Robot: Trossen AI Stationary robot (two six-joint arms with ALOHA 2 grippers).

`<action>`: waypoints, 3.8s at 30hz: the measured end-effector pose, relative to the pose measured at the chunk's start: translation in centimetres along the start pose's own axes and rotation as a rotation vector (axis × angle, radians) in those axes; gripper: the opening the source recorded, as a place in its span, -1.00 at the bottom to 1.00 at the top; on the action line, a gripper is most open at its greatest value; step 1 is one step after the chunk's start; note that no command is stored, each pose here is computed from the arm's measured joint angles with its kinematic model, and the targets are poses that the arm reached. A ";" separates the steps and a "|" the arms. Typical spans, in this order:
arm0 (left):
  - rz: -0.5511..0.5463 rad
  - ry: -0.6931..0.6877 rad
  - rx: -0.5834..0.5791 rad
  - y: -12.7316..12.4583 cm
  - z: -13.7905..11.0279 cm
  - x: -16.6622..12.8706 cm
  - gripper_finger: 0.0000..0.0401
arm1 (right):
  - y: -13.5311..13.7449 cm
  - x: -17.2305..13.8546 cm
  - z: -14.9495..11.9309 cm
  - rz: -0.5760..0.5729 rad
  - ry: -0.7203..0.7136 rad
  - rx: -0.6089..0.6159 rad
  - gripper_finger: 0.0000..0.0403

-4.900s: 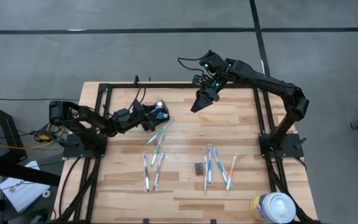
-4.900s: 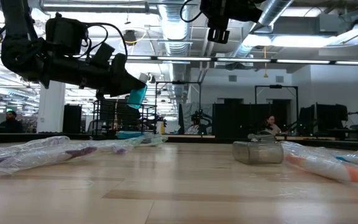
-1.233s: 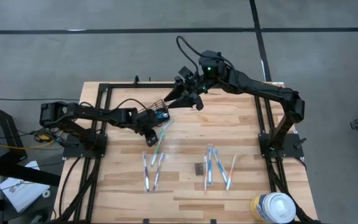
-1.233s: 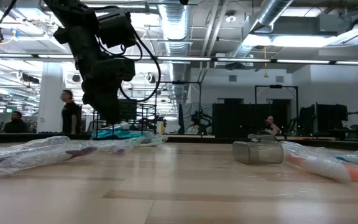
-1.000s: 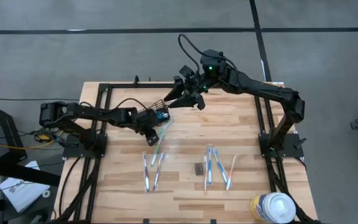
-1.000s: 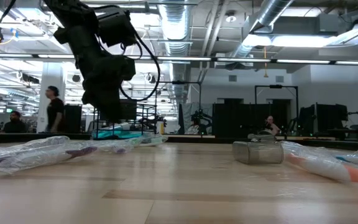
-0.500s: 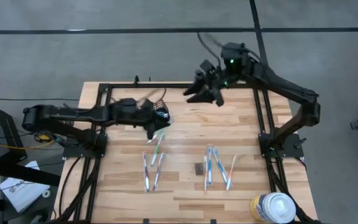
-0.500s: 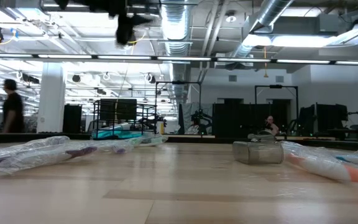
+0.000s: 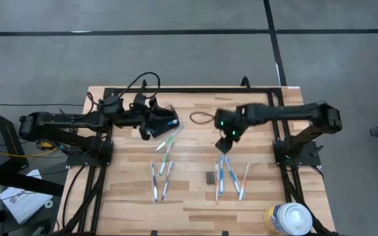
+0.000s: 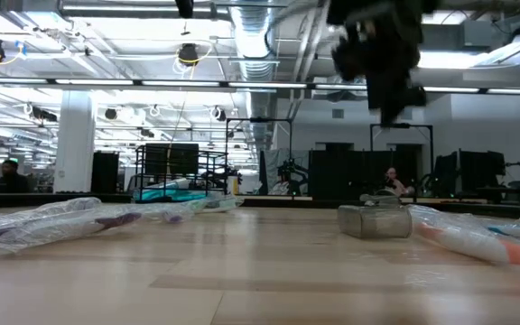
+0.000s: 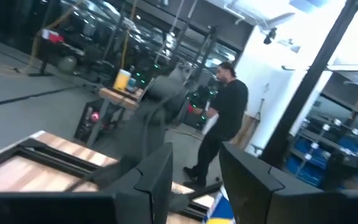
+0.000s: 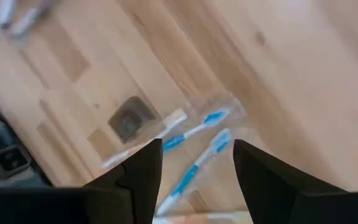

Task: Pick & Place toothbrushing station
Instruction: Put the blue toothbrush into the black organizer

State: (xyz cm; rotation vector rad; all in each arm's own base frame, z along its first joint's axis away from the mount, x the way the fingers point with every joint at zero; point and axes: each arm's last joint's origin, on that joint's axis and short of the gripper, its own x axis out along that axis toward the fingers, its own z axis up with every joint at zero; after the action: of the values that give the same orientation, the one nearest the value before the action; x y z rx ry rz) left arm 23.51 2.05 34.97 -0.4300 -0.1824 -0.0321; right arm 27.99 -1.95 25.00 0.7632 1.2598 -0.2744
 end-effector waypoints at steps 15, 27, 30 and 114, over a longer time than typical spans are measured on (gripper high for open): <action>-0.080 0.045 -0.041 0.8 0.4 -0.1 -0.37 | -3.0 6.9 -3.8 -0.001 0.085 0.257 -0.11; -0.012 0.097 -0.057 2.5 -1.0 -0.6 -0.37 | -3.8 7.0 -2.7 -0.025 0.013 0.264 -0.09; -0.008 0.102 -0.062 2.6 -1.1 -0.6 -0.37 | -4.1 7.1 -2.7 -0.024 0.010 0.256 -0.11; 0.803 -0.026 0.317 15.1 8.0 -16.3 -0.37 | -2.5 -10.3 12.1 0.390 -1.154 -0.056 -1.00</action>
State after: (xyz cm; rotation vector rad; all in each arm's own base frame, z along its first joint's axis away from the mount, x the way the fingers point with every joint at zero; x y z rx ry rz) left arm 7.17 19.05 32.94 -0.1635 -0.0282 0.7819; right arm 32.40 -13.80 34.90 0.6164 0.0254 -0.2879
